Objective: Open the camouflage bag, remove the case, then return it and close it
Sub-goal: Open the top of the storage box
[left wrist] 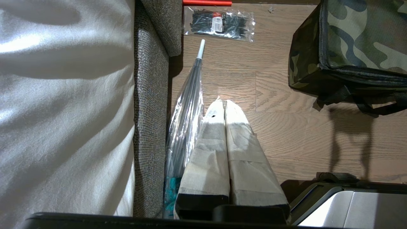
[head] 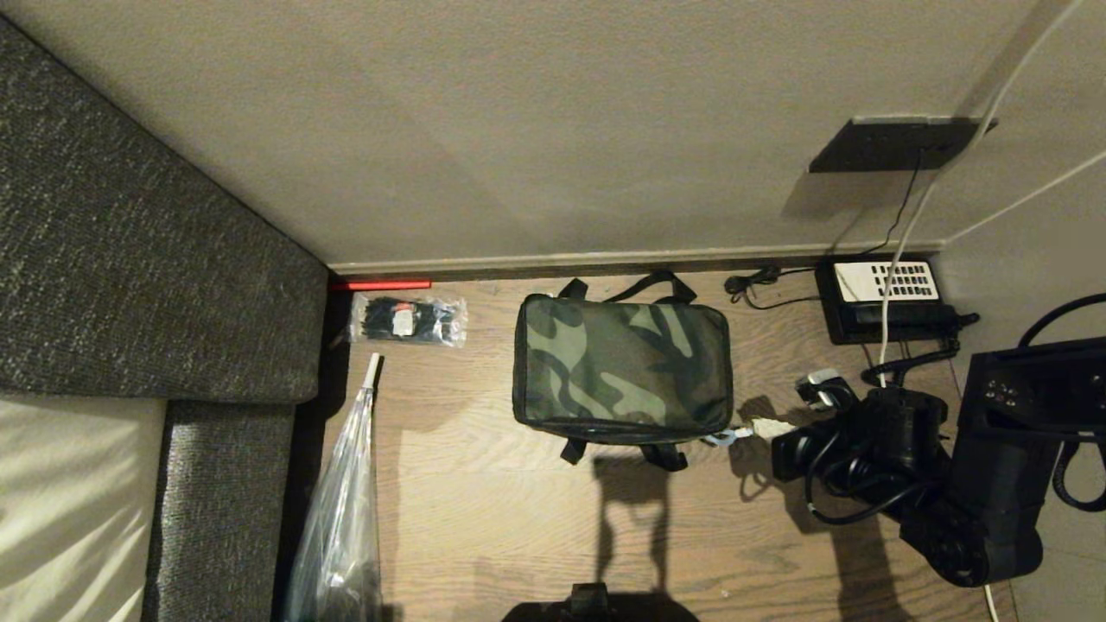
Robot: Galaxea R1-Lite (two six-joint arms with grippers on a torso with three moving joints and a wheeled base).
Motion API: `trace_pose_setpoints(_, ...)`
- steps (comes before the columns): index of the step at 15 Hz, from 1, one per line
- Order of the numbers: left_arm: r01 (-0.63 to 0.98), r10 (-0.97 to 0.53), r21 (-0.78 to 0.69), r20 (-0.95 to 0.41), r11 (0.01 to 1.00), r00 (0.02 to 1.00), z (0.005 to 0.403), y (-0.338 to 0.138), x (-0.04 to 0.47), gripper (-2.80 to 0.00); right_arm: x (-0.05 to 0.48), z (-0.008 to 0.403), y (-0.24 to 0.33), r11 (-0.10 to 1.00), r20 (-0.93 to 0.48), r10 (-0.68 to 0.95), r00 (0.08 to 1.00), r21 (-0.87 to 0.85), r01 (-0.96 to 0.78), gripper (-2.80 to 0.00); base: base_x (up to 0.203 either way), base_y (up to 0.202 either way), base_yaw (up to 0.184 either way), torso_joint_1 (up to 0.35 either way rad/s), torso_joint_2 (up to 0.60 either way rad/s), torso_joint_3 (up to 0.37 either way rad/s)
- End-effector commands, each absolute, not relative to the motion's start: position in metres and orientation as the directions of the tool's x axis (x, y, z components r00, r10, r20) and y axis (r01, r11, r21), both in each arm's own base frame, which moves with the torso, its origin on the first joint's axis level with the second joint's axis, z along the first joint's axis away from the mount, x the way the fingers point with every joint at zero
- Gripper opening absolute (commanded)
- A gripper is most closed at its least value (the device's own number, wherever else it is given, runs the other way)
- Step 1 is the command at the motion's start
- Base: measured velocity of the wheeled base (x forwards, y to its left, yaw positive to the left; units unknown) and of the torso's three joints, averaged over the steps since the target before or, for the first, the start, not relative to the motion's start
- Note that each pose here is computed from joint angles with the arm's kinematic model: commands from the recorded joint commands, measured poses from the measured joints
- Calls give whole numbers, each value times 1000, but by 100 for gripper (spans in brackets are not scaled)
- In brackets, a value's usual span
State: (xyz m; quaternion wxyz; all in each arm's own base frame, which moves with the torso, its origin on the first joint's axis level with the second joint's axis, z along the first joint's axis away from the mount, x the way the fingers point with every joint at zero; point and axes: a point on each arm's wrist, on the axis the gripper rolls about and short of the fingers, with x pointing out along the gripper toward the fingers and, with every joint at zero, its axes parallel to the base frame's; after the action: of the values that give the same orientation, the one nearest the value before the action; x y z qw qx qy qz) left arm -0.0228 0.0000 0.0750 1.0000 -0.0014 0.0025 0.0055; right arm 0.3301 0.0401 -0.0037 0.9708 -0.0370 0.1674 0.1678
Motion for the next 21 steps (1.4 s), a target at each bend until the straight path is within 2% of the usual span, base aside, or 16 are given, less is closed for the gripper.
trace_pose_setpoints(1, -12, 12, -3, -8, 1000, 1000, 74, 0, -23, -280, 333, 3, 41, 936, -306, 327, 894, -23, -350, -280, 0, 0, 0, 0, 0, 0)
trace_pose_setpoints(21, -12, 12, -3, -7, 1000, 1000, 74, 0, -23, -280, 364, 14, 30, 920, -203, 325, 924, -156, -358, -280, 0, 0, 0, 0, 0, 0)
